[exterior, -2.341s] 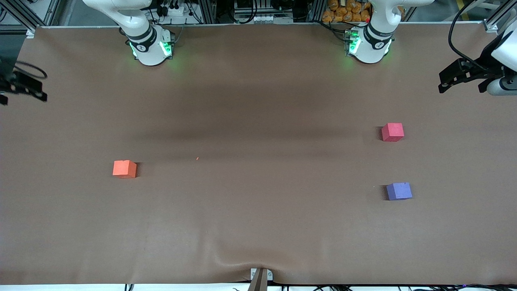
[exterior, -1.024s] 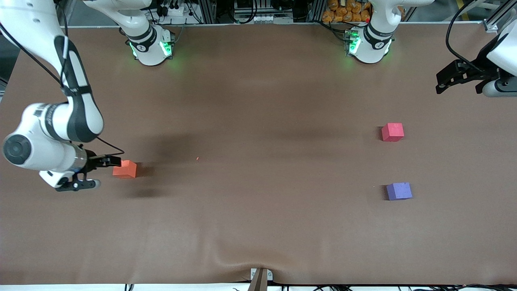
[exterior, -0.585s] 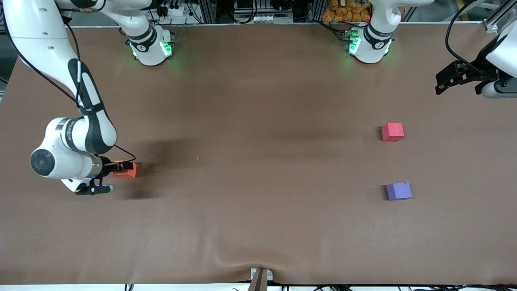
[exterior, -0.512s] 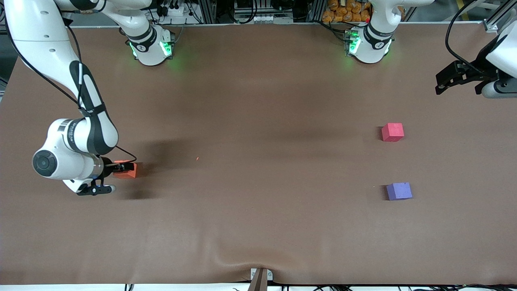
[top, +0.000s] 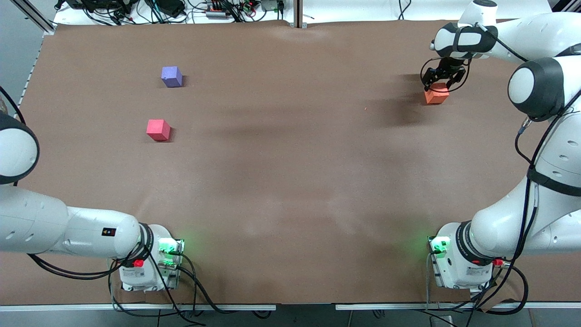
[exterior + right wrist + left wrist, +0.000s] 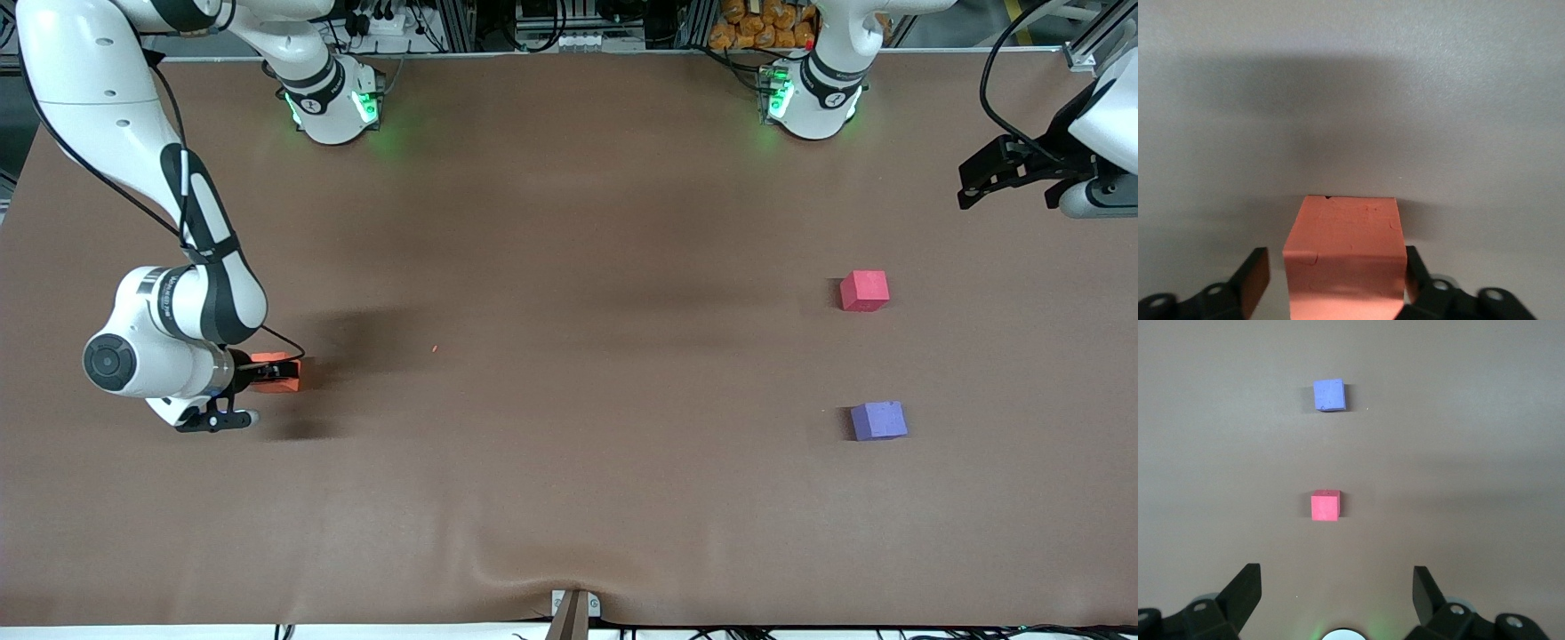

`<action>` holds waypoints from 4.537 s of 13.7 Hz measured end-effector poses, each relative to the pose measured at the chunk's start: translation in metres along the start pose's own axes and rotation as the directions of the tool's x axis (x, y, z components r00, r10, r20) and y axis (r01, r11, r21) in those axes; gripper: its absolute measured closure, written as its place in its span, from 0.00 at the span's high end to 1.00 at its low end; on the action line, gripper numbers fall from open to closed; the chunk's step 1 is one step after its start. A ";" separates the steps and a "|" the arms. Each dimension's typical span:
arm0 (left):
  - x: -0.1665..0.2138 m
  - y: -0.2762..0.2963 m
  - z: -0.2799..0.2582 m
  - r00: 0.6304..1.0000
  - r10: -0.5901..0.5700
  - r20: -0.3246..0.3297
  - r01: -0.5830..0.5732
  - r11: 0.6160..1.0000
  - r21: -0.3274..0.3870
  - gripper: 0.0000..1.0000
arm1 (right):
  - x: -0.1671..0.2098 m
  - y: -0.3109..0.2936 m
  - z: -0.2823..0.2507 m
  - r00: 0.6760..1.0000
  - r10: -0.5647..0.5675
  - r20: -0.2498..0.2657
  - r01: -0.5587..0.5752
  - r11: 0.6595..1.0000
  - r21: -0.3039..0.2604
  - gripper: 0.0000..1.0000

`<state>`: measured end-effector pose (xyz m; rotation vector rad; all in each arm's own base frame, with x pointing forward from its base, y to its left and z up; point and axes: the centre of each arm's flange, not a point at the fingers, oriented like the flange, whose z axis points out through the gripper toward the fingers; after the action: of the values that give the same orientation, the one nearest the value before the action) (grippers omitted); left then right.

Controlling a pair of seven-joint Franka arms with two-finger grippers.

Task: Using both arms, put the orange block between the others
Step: 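Carry the orange cube with the right gripper toward the table middle, then set down the orange cube while the left gripper reaches toward it, then grasp the orange cube with the left gripper while the right gripper withdraws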

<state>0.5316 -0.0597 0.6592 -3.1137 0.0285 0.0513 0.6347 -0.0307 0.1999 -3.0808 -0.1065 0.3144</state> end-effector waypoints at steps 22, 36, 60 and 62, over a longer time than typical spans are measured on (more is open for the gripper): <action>0.006 0.026 0.010 0.999 0.047 0.006 -0.047 0.999 0.001 1.00 | -0.065 -0.481 -0.032 0.983 0.152 -0.102 -0.115 0.946 0.304 0.56; 0.032 0.223 0.134 0.988 0.118 0.101 -0.117 0.993 -0.021 1.00 | -0.071 -0.526 -0.012 0.980 0.156 -0.125 -0.111 0.945 0.307 1.00; -0.005 0.441 0.412 0.625 -0.777 0.079 0.774 0.630 0.062 1.00 | -0.168 -0.050 -0.416 0.995 0.008 -0.102 -0.004 0.999 0.039 1.00; -0.005 0.443 0.414 0.597 -0.799 0.068 0.797 0.601 0.060 1.00 | -0.173 -0.035 -0.419 0.995 -0.007 -0.102 0.005 1.000 -0.020 1.00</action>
<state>0.5044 -0.4906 0.2339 -2.7611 -1.3510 0.1612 0.5486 -0.0233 0.6466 -3.1086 -0.1155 0.1554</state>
